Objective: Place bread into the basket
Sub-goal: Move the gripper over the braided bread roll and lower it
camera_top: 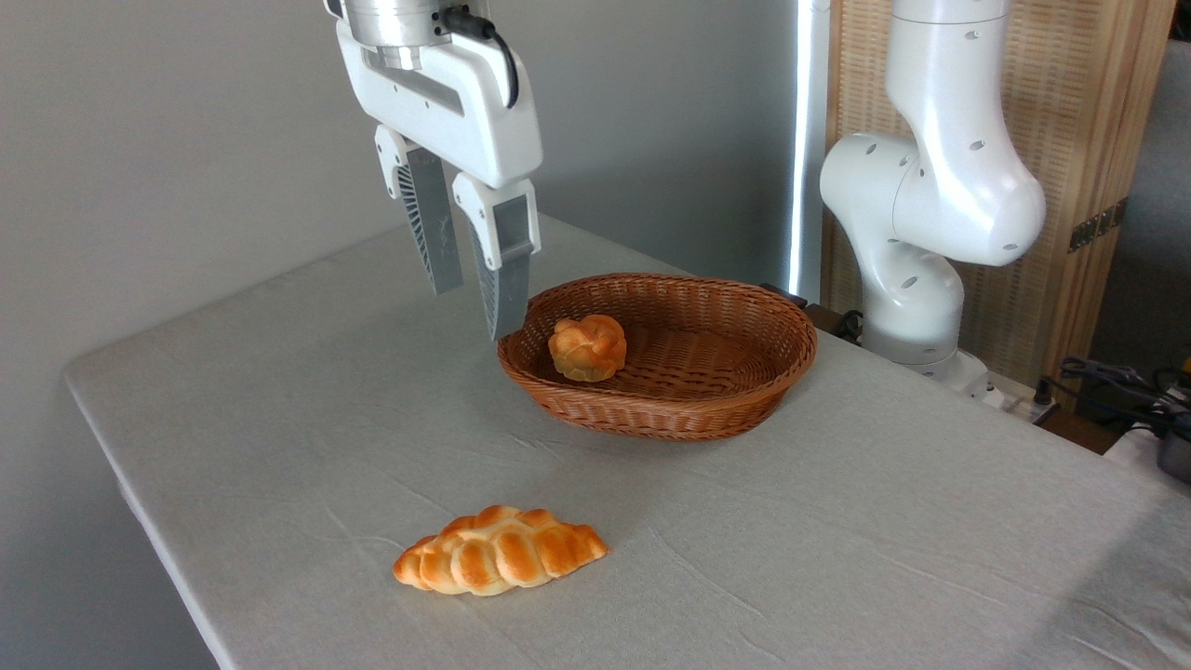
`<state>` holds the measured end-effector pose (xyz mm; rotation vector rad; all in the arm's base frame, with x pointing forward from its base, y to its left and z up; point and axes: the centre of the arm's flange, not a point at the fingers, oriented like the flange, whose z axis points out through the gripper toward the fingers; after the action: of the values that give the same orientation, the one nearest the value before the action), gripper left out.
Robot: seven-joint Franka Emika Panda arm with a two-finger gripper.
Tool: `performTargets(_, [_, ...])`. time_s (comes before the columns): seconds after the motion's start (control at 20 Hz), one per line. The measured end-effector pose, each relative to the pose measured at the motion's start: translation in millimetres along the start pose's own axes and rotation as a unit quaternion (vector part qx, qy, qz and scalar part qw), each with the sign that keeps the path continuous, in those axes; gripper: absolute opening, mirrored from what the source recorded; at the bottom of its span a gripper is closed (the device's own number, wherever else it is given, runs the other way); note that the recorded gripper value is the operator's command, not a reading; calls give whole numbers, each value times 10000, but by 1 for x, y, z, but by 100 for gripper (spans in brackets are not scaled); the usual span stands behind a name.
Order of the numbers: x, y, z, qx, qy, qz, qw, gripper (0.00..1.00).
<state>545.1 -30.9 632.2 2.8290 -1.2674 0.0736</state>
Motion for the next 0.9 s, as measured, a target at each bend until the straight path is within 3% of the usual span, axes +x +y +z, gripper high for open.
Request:
performTargets(0.15, [5,-2,18,67,59,568,9983,100])
performTargets(0.3, [7,-5,43,90,67,1192,9928,100])
performTargets(0.55, [9,-9,72,205,54,1453,9892,100])
performTargets(0.7, [10,-11,105,447,-108,1818,9823,100])
performTargets(0.9, [12,-9,151,520,-204,2291,9718,100])
